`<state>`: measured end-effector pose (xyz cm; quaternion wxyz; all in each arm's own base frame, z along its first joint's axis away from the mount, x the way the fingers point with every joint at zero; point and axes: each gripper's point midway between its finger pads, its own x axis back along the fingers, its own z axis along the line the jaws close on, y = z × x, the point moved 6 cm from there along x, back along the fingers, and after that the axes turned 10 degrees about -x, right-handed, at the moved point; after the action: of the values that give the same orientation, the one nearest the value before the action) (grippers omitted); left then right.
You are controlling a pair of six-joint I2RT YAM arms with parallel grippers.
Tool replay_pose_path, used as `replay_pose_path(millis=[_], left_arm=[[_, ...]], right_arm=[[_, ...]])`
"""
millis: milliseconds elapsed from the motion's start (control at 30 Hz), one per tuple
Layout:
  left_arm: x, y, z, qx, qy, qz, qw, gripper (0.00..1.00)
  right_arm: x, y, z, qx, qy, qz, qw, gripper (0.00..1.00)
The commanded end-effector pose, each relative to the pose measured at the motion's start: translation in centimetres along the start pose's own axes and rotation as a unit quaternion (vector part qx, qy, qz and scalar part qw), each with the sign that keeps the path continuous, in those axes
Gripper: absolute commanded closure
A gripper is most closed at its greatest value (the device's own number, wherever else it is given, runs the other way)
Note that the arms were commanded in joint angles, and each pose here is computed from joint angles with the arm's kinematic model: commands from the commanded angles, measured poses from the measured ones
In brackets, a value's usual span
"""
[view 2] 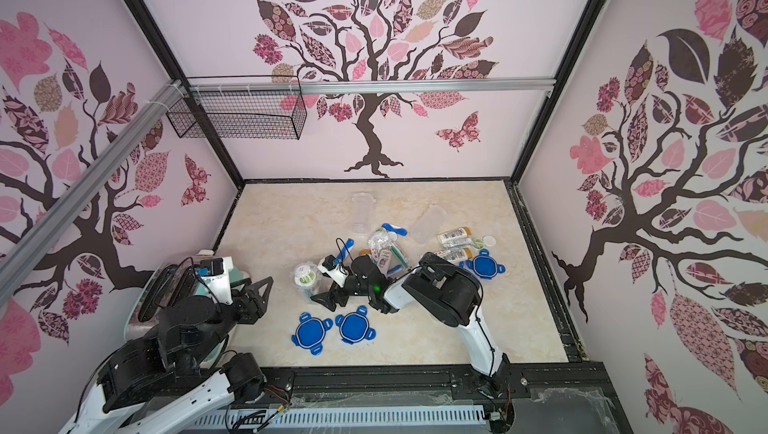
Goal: Take out toiletry kits
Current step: Pick up the container from the center of the board.
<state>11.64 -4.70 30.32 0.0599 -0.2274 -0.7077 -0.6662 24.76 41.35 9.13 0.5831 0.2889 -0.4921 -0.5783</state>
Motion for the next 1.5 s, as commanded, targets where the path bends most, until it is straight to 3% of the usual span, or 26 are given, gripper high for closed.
replay_pose_path(millis=[0, 667, 1167, 1467], left_arm=[[-0.3, -0.1, 0.1, -0.002, 0.012, 0.002, 1.0, 0.37], [-0.9, -0.2, 0.1, -0.002, 0.026, 0.015, 1.0, 0.37], [-1.7, -0.2, -0.2, -0.003, 0.023, 0.027, 0.999, 0.36], [-2.8, -0.3, -0.4, 0.001, 0.026, 0.045, 0.999, 0.36]], right_arm=[[-0.9, 0.9, 0.4, 0.023, 0.02, -0.016, 0.999, 0.08], [-2.5, 0.5, 0.6, 0.002, 0.043, -0.039, 0.998, 0.23], [-3.4, -0.1, 0.7, 0.004, 0.046, -0.04, 0.998, 0.15], [-4.0, -0.1, 0.7, 0.013, 0.057, -0.047, 0.997, 0.2]])
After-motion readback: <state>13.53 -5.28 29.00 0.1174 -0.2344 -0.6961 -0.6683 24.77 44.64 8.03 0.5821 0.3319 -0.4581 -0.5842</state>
